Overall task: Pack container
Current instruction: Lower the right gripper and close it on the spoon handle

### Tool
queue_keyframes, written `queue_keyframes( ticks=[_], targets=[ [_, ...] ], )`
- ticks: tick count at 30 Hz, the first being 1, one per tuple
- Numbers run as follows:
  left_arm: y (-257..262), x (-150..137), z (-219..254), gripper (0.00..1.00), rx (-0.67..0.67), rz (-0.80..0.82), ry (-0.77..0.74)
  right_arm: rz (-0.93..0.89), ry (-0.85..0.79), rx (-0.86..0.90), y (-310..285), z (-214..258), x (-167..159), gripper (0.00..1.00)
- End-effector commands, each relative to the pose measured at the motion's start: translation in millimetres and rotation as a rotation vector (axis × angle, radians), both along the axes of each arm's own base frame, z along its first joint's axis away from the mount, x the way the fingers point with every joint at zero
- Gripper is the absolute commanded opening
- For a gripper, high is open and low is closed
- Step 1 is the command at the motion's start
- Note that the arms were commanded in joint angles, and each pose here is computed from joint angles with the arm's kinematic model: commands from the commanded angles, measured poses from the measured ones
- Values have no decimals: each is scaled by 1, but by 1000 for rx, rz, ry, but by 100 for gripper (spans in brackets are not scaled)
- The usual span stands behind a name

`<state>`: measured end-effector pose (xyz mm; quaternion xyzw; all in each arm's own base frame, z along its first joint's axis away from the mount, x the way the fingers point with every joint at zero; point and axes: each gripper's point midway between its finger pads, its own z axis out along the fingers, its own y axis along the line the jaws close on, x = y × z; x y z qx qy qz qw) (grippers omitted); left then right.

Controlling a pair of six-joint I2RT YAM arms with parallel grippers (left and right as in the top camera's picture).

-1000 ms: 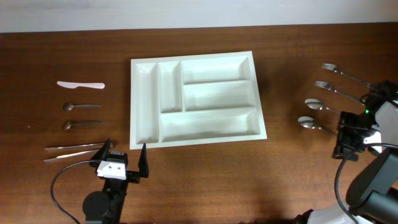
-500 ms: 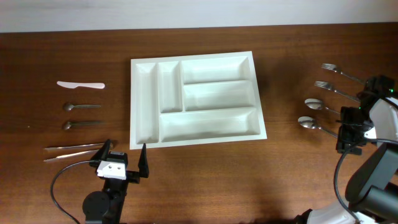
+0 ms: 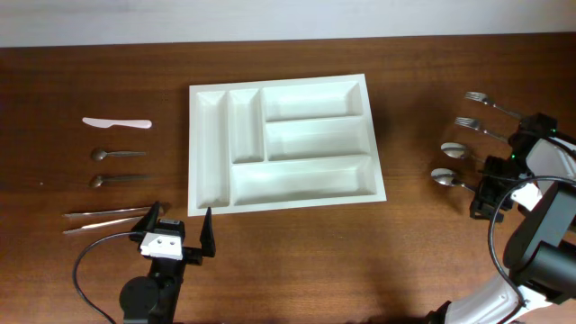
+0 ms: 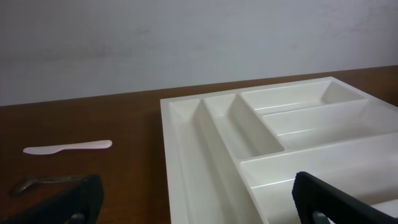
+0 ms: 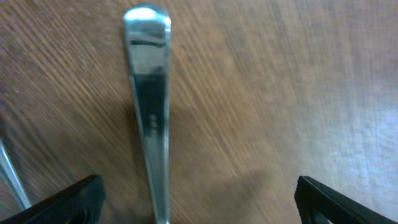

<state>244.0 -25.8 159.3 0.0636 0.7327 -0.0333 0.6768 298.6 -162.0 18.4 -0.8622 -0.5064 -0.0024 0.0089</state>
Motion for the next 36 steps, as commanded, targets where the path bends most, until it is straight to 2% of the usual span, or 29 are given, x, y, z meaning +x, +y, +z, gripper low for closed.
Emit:
queue_keyframes(
  ticks=[1,12,22,36],
  targets=[
    [2,0,-1,99,9,8,-2,-21,-13,-19,-4,-3,8,99],
    [2,0,-1,99,9,8,-2,-20,4,-65,-12,-5,6,99],
    [2,0,-1,99,9,8,-2,-1,66,-29,-7,-25,-2,99],
    [2,0,-1,99,9,8,-2,17,76,-47,-9,-25,-2,99]
  ],
)
